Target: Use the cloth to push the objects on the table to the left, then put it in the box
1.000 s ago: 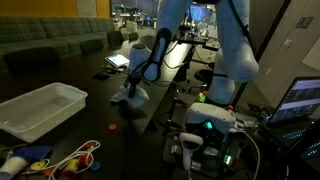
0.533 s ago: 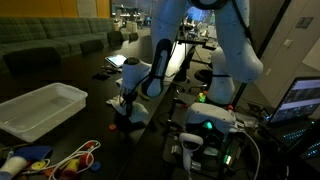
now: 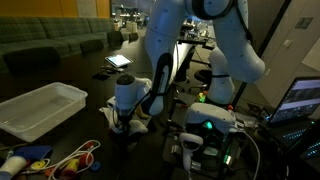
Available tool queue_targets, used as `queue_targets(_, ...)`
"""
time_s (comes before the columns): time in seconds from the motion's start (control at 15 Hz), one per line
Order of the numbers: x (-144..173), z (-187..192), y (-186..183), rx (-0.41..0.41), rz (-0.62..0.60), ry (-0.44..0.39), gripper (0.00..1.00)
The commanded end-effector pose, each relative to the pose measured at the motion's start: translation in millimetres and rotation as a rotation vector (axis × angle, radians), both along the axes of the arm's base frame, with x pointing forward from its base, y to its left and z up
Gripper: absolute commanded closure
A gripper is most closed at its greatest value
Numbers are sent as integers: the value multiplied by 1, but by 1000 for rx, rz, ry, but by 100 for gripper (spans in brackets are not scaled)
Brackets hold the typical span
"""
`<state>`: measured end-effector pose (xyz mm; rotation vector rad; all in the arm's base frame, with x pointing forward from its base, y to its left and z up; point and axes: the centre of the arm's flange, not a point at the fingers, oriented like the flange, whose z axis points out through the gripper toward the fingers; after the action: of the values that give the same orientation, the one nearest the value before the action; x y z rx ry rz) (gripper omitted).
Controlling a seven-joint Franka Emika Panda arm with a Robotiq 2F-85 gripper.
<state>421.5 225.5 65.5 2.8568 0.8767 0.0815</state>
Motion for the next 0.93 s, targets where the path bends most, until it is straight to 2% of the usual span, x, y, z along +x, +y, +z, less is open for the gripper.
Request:
queue_targets(0.0, 17, -13, 27, 12, 13, -11, 99)
queue_targets(0.47, 34, -8, 80, 94, 69, -31, 99)
queue_targets(0.87, 33, 2, 160, 194, 170, -27, 99)
